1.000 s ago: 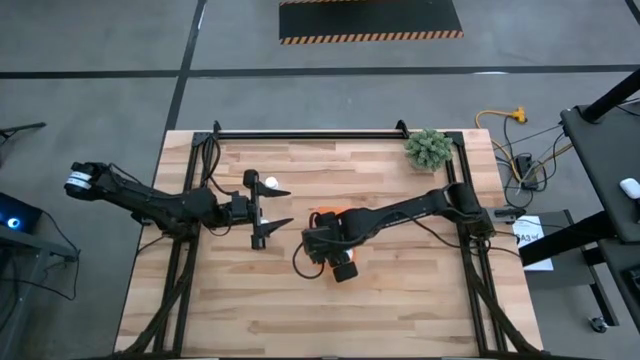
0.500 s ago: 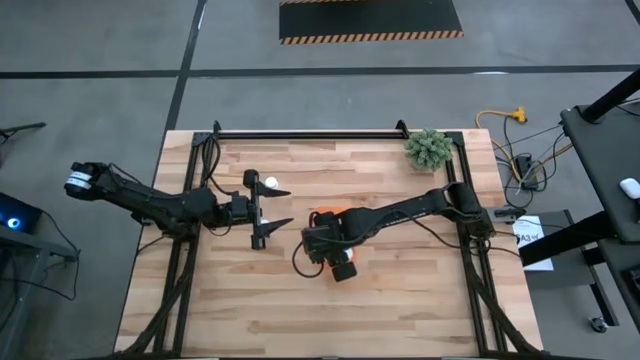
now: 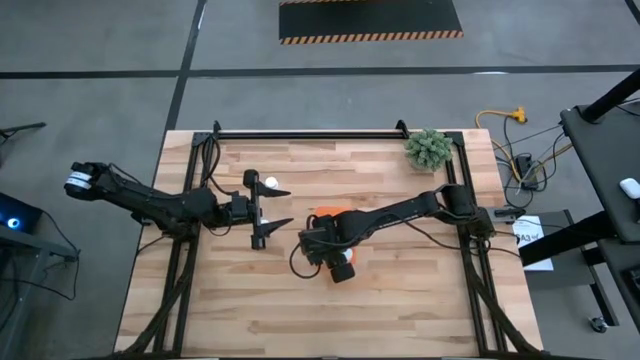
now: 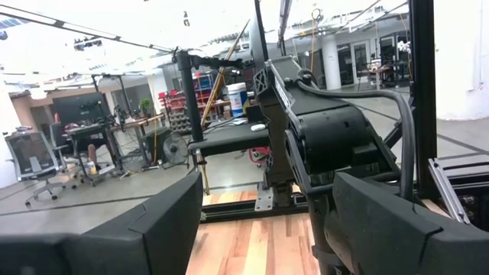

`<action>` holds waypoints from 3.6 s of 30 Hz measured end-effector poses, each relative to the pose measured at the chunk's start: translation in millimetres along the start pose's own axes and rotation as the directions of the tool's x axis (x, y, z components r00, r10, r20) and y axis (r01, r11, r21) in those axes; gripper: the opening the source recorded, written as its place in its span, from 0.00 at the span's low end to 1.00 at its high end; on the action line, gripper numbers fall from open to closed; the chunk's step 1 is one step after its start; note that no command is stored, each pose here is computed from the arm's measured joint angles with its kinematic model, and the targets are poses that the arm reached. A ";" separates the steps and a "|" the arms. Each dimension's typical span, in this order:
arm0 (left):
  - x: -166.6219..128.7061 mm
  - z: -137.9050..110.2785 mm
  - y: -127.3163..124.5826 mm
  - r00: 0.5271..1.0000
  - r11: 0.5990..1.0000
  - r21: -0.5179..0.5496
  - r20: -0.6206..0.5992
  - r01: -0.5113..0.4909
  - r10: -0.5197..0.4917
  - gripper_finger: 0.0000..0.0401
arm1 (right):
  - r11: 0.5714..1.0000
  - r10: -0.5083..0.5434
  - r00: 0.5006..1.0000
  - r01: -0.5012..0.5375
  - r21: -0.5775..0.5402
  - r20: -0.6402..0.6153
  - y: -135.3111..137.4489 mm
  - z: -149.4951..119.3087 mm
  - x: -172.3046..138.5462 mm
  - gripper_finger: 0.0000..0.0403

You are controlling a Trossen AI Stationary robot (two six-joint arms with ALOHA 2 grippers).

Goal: Pick and place pill bottles into a basket
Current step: Put the white pill bottle into the orange bin

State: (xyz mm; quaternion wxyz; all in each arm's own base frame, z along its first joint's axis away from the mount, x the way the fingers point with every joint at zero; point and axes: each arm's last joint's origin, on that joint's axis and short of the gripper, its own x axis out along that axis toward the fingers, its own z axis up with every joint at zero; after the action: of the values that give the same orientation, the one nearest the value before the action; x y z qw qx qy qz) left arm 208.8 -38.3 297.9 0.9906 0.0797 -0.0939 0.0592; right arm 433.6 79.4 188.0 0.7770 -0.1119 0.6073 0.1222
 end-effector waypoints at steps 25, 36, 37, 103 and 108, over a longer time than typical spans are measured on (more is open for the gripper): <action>0.0 0.0 -0.1 1.000 1.000 0.000 0.000 0.000 0.000 0.69 | 1.000 -0.007 1.000 0.007 0.022 0.005 -0.3 1.1 -3.5 0.60; 0.0 0.0 -0.1 1.000 1.000 0.000 0.000 0.000 0.000 0.69 | 0.998 -0.025 0.995 0.020 0.054 0.095 -2.2 14.4 -29.1 0.62; 0.0 0.0 -0.1 1.000 1.000 0.000 0.000 0.001 -0.001 0.69 | 0.997 -0.027 0.994 0.020 0.072 0.106 -2.5 16.2 -31.8 0.62; 0.0 -0.4 0.0 1.000 1.000 0.000 -0.001 0.000 0.000 0.69 | 0.988 -0.141 0.340 0.108 0.110 0.930 34.5 -200.4 -183.9 0.61; 0.0 -0.5 0.0 1.000 1.000 0.000 -0.002 0.001 -0.001 0.69 | 0.987 -0.145 0.287 0.114 0.117 0.947 37.2 -220.2 -186.5 0.62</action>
State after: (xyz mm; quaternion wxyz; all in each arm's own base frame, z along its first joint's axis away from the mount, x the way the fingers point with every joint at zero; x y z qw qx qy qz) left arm 208.9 -38.3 297.4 0.9907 0.0796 -0.0931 0.0589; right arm 176.3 33.5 316.0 0.9938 -0.0562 0.0201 0.0934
